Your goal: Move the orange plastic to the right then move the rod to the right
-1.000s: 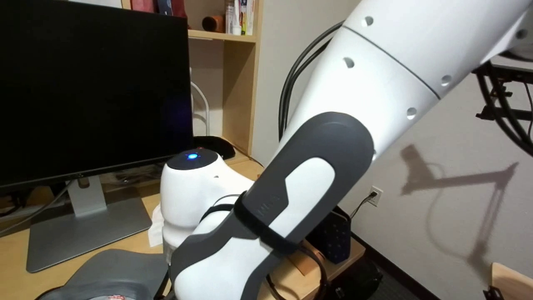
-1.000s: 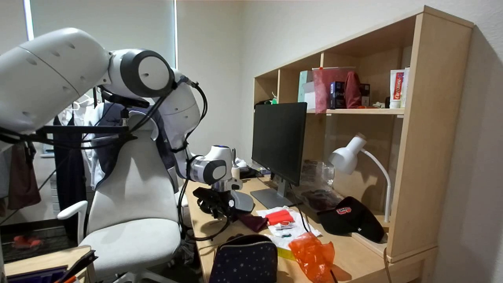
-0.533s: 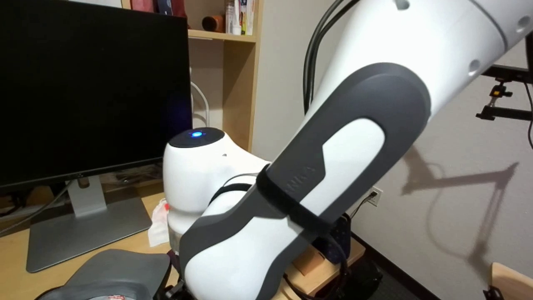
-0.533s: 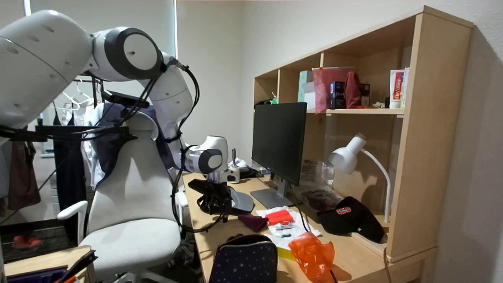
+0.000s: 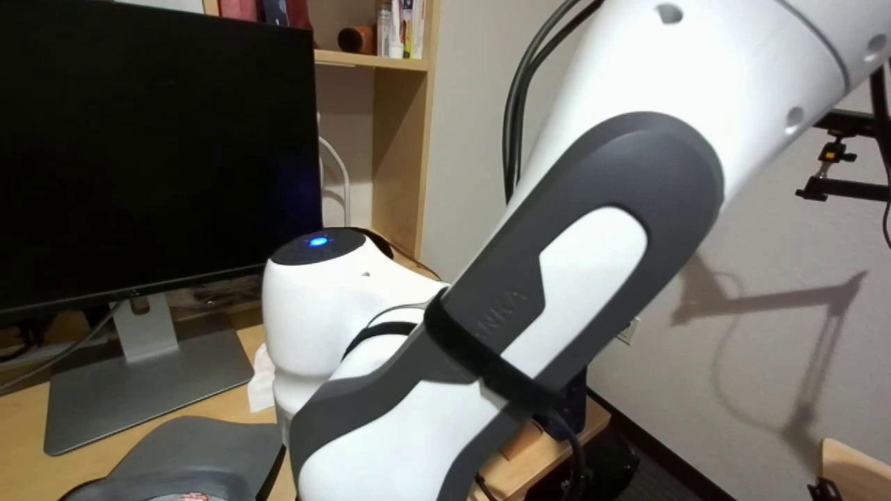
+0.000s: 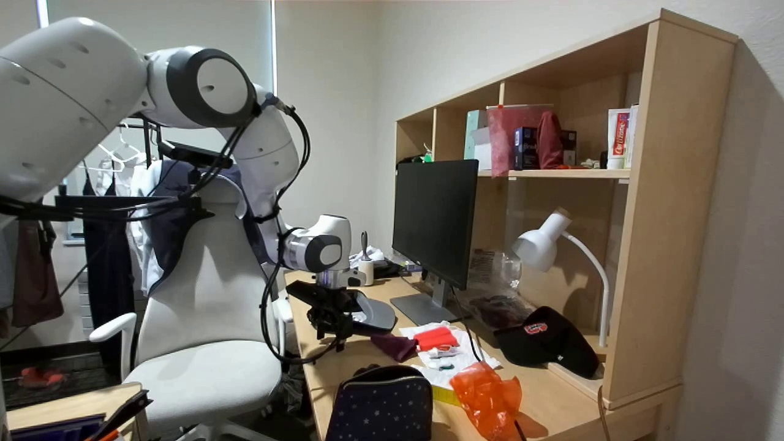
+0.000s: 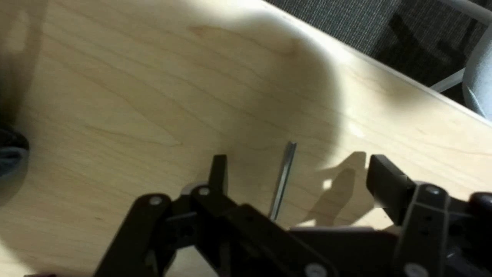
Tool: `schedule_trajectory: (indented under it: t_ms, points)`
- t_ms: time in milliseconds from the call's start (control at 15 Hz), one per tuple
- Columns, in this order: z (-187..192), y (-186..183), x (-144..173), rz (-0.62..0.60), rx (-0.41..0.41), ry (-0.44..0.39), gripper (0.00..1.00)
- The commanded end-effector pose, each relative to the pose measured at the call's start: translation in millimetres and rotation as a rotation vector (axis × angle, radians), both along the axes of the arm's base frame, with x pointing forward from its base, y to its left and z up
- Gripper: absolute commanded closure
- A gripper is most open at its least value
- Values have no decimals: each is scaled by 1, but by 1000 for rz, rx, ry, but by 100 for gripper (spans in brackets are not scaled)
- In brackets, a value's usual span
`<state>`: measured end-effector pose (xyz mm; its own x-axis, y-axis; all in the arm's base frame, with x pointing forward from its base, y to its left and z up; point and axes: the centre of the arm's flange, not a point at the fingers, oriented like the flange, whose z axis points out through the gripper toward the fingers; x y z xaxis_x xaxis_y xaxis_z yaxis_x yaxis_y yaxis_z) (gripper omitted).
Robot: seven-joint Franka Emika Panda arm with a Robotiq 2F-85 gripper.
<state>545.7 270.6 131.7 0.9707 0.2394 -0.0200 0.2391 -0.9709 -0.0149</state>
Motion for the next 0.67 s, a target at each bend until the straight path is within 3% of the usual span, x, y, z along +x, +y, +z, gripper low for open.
schedule_trajectory:
  t_ms: [0, 533, 600]
  points:
    - [-3, -8, -2, 16, 31, 17, 38]
    - [-6, -11, 4, 44, 48, 20, 90]
    - [-5, -10, 5, 50, 47, 19, 91]
